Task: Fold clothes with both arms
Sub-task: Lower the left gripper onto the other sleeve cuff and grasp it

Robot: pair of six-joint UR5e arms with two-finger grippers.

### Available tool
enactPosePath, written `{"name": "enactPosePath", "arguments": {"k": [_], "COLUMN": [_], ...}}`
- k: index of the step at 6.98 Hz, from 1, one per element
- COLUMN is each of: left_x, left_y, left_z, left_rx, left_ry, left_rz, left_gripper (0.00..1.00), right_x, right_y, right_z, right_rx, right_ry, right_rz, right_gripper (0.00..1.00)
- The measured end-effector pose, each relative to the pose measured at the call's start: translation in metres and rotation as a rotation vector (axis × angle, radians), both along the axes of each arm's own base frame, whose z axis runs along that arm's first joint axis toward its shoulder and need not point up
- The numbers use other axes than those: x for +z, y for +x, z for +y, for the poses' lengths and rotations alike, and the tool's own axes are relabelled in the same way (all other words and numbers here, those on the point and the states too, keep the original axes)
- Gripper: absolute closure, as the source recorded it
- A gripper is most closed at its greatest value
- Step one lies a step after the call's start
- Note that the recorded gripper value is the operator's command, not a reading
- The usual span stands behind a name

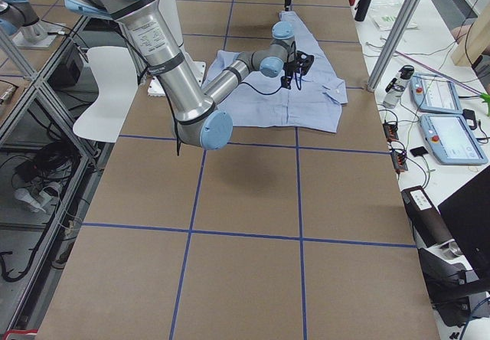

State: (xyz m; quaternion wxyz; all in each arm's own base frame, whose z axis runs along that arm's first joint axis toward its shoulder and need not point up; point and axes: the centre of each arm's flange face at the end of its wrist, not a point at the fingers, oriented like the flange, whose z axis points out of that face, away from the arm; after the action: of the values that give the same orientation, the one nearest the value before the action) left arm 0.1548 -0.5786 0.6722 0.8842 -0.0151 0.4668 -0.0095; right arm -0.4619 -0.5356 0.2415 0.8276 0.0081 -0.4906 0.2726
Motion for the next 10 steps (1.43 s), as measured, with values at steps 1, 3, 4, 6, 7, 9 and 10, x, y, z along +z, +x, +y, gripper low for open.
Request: {"name": "enactPosePath", "arguments": {"k": [1,3,4,6,7,9,10], "left_x": [0.001,0.001,0.001,0.001,0.001,0.005,0.005], "left_y": [0.001,0.006,0.008,0.015,0.017,0.018,0.019], "left_z": [0.0,0.002,0.002,0.004,0.005,0.006,0.006], "left_rx": [0.002,0.011,0.014,0.026,0.03,0.032,0.032], "left_ry": [0.0,0.0,0.0,0.001,0.0,-0.006,-0.005], "left_rz": [0.0,0.0,0.0,0.0,-0.001,-0.005,-0.004], "left_gripper": [0.33,0.33,0.33,0.5,0.8,1.0,1.0], "right_x": [0.003,0.007,0.008,0.01,0.01,0.008,0.007], "right_y": [0.001,-0.001,-0.003,-0.005,-0.006,-0.006,-0.006], "right_z": [0.0,0.003,0.004,0.005,0.005,0.006,0.006], "right_rx": [0.001,-0.003,-0.007,-0.01,-0.011,-0.012,-0.012], "right_ry": [-0.001,-0.002,-0.002,-0.002,-0.002,0.001,0.002], "right_rz": [0.003,0.008,0.01,0.014,0.014,0.012,0.01], "right_gripper": [0.0,0.01,0.0,0.01,0.01,0.01,0.0]}}
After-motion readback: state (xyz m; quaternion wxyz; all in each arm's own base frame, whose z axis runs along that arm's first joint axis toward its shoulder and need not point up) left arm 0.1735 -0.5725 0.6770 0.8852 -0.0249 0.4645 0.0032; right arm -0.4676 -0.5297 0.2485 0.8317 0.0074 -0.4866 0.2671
